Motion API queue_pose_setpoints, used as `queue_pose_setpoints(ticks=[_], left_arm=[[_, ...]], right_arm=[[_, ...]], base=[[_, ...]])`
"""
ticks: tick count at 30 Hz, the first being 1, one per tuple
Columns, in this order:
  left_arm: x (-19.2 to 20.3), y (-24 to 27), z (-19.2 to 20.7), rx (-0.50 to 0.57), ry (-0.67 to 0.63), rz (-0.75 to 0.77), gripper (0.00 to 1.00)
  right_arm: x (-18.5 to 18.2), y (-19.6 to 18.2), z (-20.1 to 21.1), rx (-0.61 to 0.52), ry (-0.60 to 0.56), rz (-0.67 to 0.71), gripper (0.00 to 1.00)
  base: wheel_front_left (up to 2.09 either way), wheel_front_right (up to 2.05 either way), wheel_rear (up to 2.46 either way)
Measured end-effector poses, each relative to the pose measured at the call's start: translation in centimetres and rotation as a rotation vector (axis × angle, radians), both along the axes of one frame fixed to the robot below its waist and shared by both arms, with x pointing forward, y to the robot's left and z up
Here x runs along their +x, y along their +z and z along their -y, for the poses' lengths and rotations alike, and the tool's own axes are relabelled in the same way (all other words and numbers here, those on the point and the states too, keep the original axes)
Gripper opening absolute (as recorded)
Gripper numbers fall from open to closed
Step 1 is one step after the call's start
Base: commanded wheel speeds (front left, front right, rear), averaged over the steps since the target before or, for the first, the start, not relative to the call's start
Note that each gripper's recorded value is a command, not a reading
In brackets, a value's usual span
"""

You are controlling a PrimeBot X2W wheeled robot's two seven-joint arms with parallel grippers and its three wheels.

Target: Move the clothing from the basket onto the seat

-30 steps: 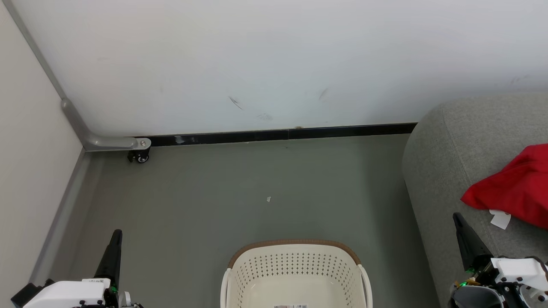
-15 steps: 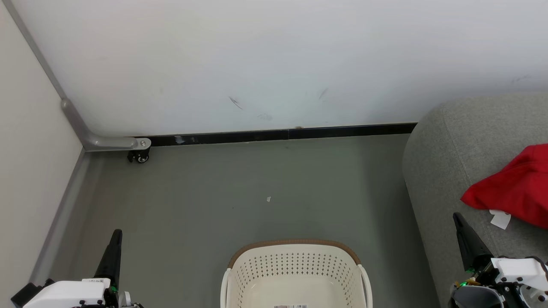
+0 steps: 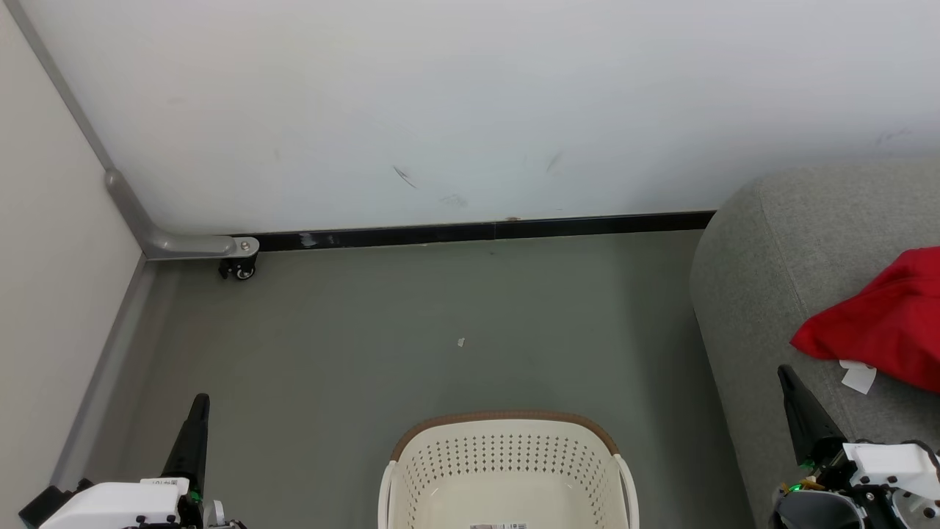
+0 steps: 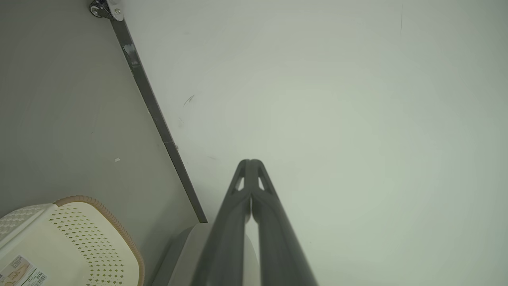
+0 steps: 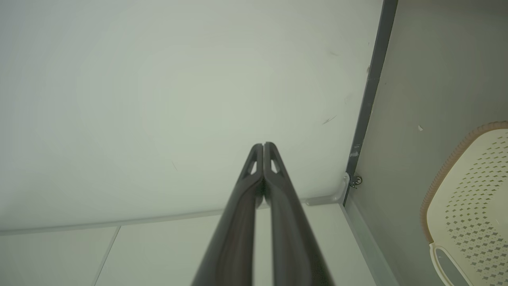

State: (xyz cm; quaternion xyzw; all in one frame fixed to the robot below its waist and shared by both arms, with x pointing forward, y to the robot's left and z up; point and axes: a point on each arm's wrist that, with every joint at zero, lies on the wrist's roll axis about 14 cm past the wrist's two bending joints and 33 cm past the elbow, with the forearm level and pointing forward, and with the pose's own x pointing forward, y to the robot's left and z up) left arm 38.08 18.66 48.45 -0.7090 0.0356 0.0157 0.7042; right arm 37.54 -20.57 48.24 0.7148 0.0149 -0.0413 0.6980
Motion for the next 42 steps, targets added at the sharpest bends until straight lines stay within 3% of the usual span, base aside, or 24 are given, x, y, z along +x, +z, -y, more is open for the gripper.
queue_pose_setpoints(ticks=[42], left_arm=[[0.01, 0.03, 0.01, 0.000, 0.000, 0.001, 0.00]], right_arm=[[-0.01, -0.02, 0.00, 0.001, 0.001, 0.000, 0.00]], base=[[0.00, 0.00, 0.00]])
